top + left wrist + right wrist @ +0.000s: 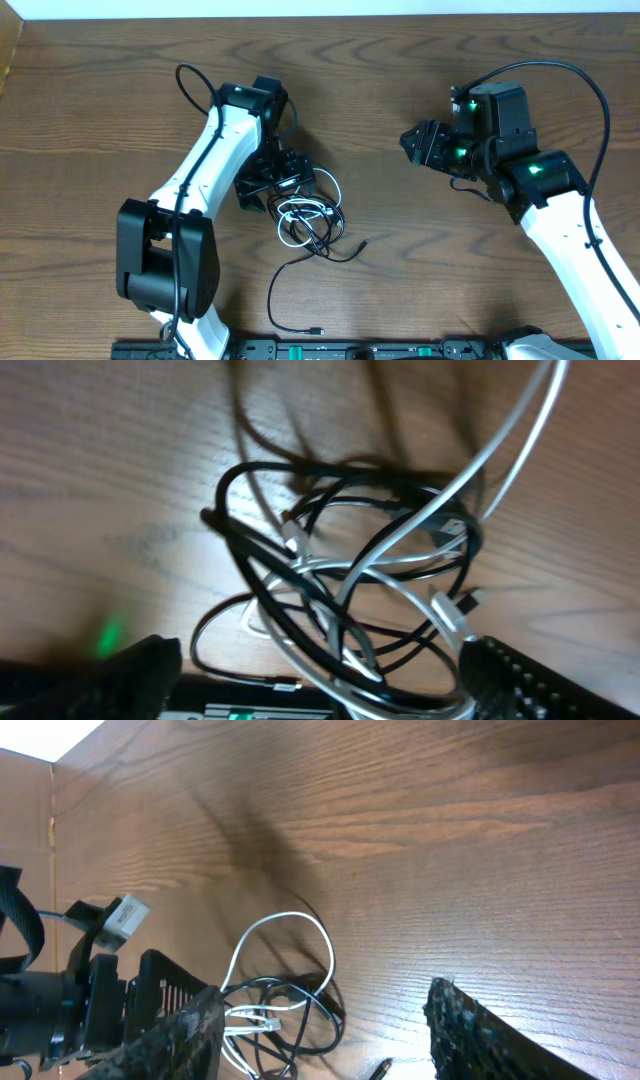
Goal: Untangle cables
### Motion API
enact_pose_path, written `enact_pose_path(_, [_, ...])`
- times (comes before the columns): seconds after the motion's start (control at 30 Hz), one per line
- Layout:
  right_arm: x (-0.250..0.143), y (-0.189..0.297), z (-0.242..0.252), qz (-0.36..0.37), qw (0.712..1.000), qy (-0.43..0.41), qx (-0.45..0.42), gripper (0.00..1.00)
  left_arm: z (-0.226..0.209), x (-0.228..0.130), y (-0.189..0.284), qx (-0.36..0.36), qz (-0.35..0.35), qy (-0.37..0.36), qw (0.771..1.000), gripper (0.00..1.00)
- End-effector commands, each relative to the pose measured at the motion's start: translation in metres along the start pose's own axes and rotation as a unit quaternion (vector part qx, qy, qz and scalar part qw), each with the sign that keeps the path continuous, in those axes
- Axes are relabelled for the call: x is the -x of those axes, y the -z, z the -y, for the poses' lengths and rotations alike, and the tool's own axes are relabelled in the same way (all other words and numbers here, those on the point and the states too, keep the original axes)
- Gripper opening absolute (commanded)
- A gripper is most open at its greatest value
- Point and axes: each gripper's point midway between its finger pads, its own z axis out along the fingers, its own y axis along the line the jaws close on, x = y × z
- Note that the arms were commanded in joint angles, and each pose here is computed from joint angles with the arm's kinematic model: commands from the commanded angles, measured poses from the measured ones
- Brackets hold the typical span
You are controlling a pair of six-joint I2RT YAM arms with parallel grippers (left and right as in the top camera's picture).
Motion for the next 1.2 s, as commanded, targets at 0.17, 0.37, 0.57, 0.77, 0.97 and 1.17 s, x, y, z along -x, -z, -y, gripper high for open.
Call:
enact_pose_path(0.17, [0.005, -0.017, 0.02, -0.002, 0.999, 0.014, -0.052, 0.64, 0.006, -0.019, -0.008, 0.039, -0.009, -0.014, 0.999, 0.66])
enact_pose_path(0.37, [-0.011, -0.041, 0.023, -0.057, 0.998, 0.001, -0.038, 0.64, 0.013, -0.018, -0.01, 0.038, 0.001, -0.028, 0.999, 0.29])
enact_pose_path(0.57, [-0.017, -0.05, 0.024, -0.077, 0.996, -0.005, -0.033, 0.64, 0.015, -0.018, -0.006, 0.029, 0.0, -0.034, 0.999, 0.07])
enact_pose_path(0.77, [-0.022, -0.049, 0.015, -0.091, 0.996, -0.005, -0.008, 0.66, 0.045, -0.027, 0.046, -0.048, 0.029, -0.108, 0.993, 0.08])
enact_pose_path(0.97, [-0.029, -0.047, -0.006, -0.116, 0.991, 0.032, 0.056, 0.69, 0.077, -0.041, 0.135, -0.155, 0.154, -0.168, 0.961, 0.07])
enact_pose_path(1.17, [-0.038, -0.032, -0.054, -0.147, 0.966, 0.077, 0.197, 0.7, 0.083, -0.052, 0.177, -0.211, 0.224, -0.155, 0.938, 0.08])
